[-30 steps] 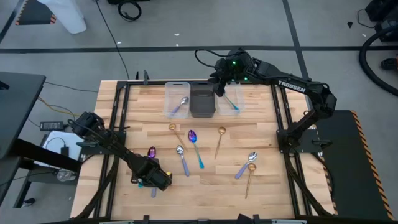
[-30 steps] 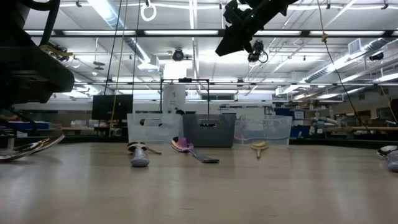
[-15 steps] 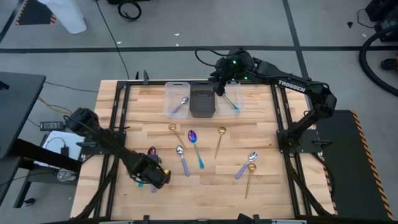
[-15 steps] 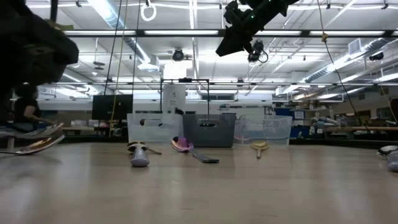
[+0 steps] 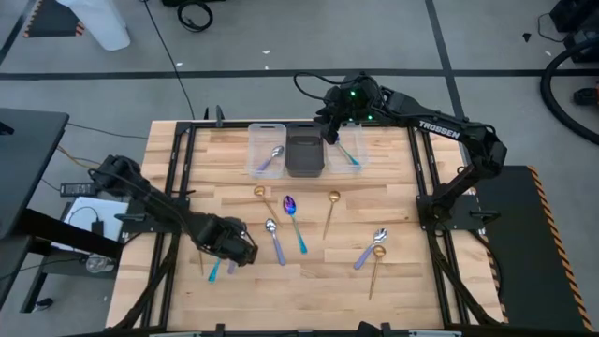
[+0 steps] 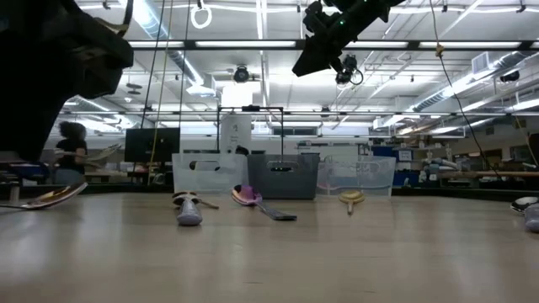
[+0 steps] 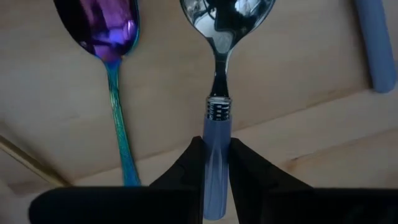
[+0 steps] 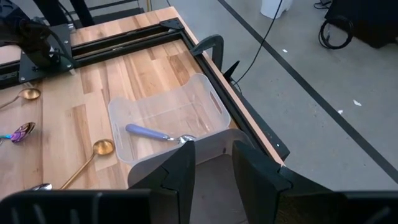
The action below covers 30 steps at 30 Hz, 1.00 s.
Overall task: Sort silverware by color (type)
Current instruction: Put the bottom left purple spoon into the left transparent bin
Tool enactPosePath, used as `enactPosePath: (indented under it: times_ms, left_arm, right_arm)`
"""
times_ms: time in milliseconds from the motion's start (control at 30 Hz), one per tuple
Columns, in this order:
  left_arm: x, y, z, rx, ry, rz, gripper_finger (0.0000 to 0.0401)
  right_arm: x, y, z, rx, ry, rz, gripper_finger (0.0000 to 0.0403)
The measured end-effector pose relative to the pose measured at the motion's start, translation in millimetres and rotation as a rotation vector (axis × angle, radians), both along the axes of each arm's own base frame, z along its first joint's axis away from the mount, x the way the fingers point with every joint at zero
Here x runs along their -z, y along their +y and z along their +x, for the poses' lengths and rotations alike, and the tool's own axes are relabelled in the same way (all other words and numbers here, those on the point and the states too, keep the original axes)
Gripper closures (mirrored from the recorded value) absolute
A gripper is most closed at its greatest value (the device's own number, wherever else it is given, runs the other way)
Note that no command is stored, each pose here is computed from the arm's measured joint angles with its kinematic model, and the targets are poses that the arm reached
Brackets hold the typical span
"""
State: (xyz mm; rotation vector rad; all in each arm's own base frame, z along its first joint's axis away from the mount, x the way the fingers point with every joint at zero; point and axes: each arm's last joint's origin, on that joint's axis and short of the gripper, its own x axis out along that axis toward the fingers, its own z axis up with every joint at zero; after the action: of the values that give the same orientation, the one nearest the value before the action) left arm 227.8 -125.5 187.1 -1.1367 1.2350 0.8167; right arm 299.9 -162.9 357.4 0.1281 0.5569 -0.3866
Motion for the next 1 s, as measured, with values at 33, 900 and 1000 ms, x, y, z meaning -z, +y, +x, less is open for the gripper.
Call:
enactPosePath:
  times_ms: [33,900,1000]
  left_arm:
    - [-1,2,0,0.008,0.001,0.004,0.0348]
    - [-52,53,-46,-0.031,0.013,0.177,0.0348]
    - [-57,64,-46,-0.016,-0.015,0.213,0.0348]
  right_arm:
    - [0,0,0,0.0,0.0,0.0,0.0286]
    - [-2,-1,1,0.013,-0.031,0.007,0.0286]
    - [-3,-1,2,0.013,-0.044,0.0,0.0286]
